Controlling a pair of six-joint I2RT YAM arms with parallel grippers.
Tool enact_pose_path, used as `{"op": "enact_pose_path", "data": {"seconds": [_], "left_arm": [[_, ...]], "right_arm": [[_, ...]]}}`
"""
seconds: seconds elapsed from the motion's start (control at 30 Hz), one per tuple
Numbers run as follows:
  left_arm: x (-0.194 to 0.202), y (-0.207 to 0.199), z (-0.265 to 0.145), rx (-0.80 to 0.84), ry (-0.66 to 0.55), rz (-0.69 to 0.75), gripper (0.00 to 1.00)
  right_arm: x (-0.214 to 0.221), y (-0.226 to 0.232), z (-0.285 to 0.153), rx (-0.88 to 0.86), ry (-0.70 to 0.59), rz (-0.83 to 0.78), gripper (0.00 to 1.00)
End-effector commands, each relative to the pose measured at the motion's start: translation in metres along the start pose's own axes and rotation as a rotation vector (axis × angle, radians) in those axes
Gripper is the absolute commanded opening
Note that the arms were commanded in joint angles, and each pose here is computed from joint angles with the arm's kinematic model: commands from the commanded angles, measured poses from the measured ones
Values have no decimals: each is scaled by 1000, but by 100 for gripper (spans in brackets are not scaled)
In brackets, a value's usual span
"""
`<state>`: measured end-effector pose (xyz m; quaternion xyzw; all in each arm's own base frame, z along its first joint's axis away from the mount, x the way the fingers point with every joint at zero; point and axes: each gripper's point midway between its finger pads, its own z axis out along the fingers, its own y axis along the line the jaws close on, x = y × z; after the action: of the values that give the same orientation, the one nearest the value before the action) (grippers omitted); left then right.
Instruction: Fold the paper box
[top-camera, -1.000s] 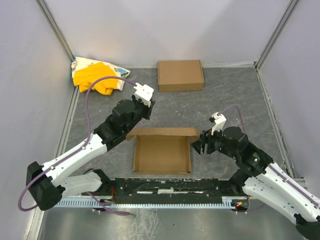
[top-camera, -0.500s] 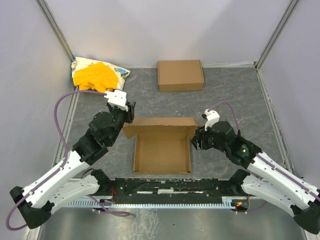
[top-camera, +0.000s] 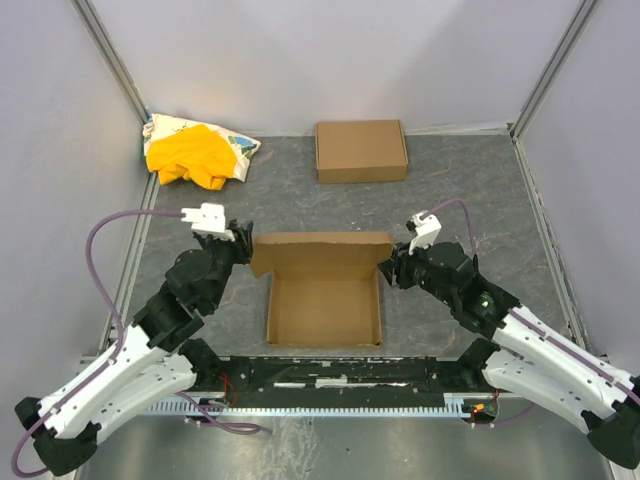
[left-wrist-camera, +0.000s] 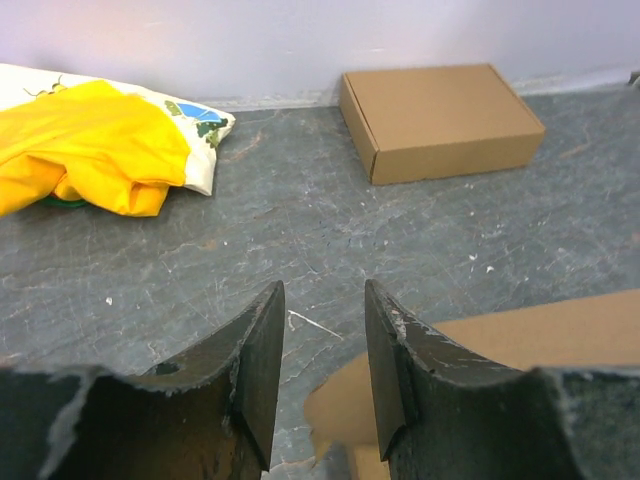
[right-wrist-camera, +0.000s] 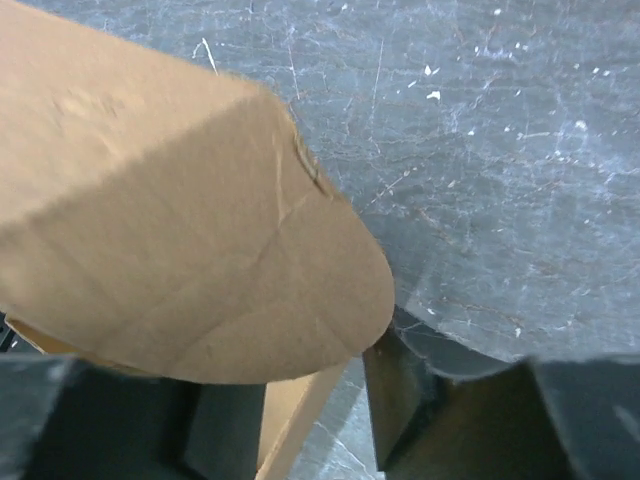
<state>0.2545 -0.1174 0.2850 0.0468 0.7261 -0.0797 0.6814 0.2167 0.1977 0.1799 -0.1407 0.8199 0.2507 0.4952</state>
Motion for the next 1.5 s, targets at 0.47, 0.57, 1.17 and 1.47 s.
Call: {"op": "enact_pose_path", "data": {"seconds": [0.47,0.57,1.17,1.47], "left_arm": [[14,2,-6,10,-135,-215,73],[24,3,10,-55,-111,-186,71],[55,63,80,-378,-181,-234,56],[108,9,112,-138,-78,-397,43]], "right_arm": [[-49,-60,-23,291,-335,-180,10],[-58,-63,-28,317,-321,-253,10],[-61,-69,-25,361,-310,-276,6],[-50,-67,-23,334,-293,-253,7]]}}
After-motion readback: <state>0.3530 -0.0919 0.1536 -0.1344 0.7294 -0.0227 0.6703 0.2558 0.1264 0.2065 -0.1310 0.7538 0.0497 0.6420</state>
